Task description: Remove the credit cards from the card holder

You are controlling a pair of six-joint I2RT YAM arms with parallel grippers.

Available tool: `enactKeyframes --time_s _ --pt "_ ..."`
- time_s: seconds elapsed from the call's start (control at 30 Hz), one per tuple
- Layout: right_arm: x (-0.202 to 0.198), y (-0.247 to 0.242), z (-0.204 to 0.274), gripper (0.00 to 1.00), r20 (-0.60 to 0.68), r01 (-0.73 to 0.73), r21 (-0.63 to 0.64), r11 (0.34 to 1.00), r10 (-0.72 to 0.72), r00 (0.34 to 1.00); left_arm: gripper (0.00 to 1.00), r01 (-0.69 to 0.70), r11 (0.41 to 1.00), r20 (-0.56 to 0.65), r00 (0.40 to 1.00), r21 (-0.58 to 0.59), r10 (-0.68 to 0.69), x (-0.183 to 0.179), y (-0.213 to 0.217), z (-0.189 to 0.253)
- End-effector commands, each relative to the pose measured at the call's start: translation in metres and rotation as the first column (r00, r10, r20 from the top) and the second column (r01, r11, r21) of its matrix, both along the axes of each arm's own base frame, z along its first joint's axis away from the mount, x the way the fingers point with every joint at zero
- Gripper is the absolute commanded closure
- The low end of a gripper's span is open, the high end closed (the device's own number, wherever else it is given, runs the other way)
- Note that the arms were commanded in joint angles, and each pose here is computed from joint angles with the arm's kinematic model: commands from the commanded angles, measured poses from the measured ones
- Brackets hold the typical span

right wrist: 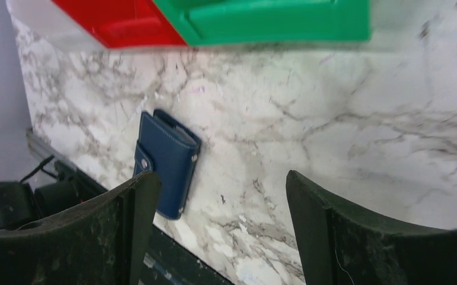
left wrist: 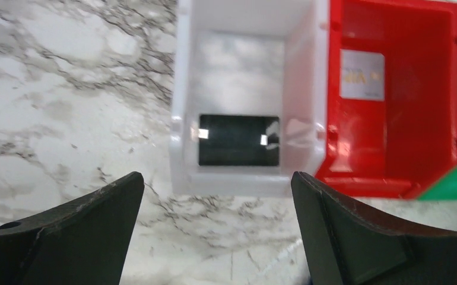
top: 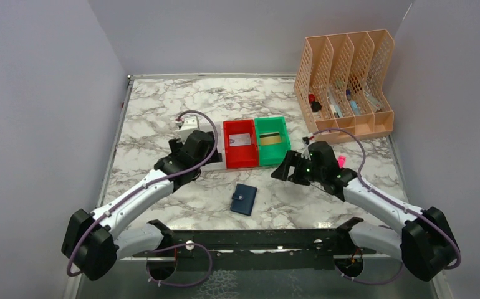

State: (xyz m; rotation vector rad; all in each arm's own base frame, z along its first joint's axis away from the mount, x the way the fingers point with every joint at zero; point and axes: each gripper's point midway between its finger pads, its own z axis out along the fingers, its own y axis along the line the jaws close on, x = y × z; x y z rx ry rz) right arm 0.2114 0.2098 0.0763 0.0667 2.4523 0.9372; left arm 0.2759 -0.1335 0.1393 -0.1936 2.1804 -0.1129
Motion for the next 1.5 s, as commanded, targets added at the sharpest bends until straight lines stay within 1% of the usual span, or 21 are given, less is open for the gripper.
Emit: enactKeyframes --time_s 0.0,0.17,0.27,0.37,0.47,0.57,0.63,0.7,0.77,0.87,0.93,0.97,1.03,1.13,1.23,1.3,1.33,1.4,1.47 --pt "0.026 -0.028 0.011 0.15 0.087 0.156 -0.146 0.977 -0.144 0.986 0.01 -0.077 0.995 -0.038 0.996 0.06 0.08 0.026 0.029 -0.008" --pt "0.048 -0.039 0.023 0.08 0.178 0.202 -0.219 0.955 -0.164 0.97 0.01 -0.031 0.997 -0.073 0.997 0.067 0.036 0.057 0.032 -0.022" --pt "0.068 -0.043 0.025 0.06 0.206 0.236 -0.284 0.929 -0.181 0.962 0.01 0.006 0.998 -0.094 0.996 0.061 0.0 0.079 0.024 -0.031" --pt "0.092 -0.04 0.024 0.05 0.222 0.229 -0.354 0.907 -0.157 0.962 0.01 0.027 0.996 -0.128 0.992 0.085 -0.016 0.096 0.018 -0.041" --pt "0.116 -0.036 0.023 0.05 0.226 0.223 -0.414 0.882 -0.137 0.964 0.02 0.025 0.993 -0.166 0.986 0.117 -0.005 0.101 0.02 -0.057" --pt "0.134 -0.038 0.026 0.06 0.233 0.262 -0.456 0.851 -0.17 0.958 0.08 0.028 0.992 -0.2 0.98 0.123 -0.002 0.094 0.022 -0.071" --pt "0.142 -0.031 0.023 0.05 0.235 0.236 -0.457 0.857 -0.139 0.962 0.09 0.044 0.993 -0.224 0.974 0.113 -0.018 0.086 0.021 -0.081" --pt "0.141 -0.024 0.014 0.06 0.181 0.186 -0.465 0.866 -0.113 0.977 0.16 0.069 0.993 -0.242 0.969 0.098 -0.043 0.078 0.019 -0.09" --pt "0.135 -0.01 0.004 0.07 0.132 0.108 -0.435 0.894 -0.055 0.99 0.21 0.11 0.991 -0.261 0.961 0.082 -0.085 0.069 0.015 -0.099" --pt "0.115 0.016 -0.003 0.13 0.084 -0.055 -0.329 0.943 0.087 0.993 0.25 0.158 0.986 -0.266 0.954 0.053 -0.139 0.062 0.009 -0.103" --pt "0.097 0.028 -0.007 0.16 0.061 -0.14 -0.255 0.957 0.161 0.985 0.29 0.196 0.98 -0.254 0.95 0.029 -0.182 0.058 0.003 -0.101" --pt "0.091 0.031 -0.004 0.17 0.06 -0.159 -0.228 0.961 0.177 0.982 0.3 0.211 0.977 -0.245 0.948 0.016 -0.201 0.057 0.0 -0.1" --pt "0.075 0.029 -0.007 0.19 0.042 -0.17 -0.196 0.966 0.181 0.982 0.33 0.237 0.971 -0.22 0.947 -0.013 -0.234 0.053 -0.006 -0.095" --pt "0.054 0.019 -0.014 0.2 0.012 -0.161 -0.187 0.969 0.166 0.986 0.35 0.275 0.959 -0.191 0.94 -0.067 -0.283 0.043 -0.016 -0.089" --pt "0.035 0.002 -0.025 0.21 -0.032 -0.126 -0.218 0.968 0.122 0.992 0.36 0.295 0.949 -0.186 0.932 -0.109 -0.311 0.026 -0.024 -0.089" --pt "0.03 -0.012 -0.031 0.2 -0.045 -0.077 -0.262 0.962 0.067 0.997 0.36 0.296 0.946 -0.186 0.93 -0.128 -0.316 0.015 -0.028 -0.09" --pt "0.029 -0.018 -0.032 0.19 -0.041 -0.058 -0.284 0.957 0.048 0.998 0.35 0.291 0.946 -0.186 0.931 -0.142 -0.314 0.01 -0.029 -0.09" --pt "0.032 -0.026 -0.032 0.17 -0.028 -0.02 -0.318 0.948 0.012 1.0 0.29 0.271 0.949 -0.181 0.937 -0.162 -0.298 0.002 -0.03 -0.089" --pt "0.038 -0.031 -0.03 0.15 -0.017 0.012 -0.344 0.939 -0.019 1.0 0.25 0.246 0.955 -0.172 0.946 -0.165 -0.274 -0.001 -0.027 -0.088"
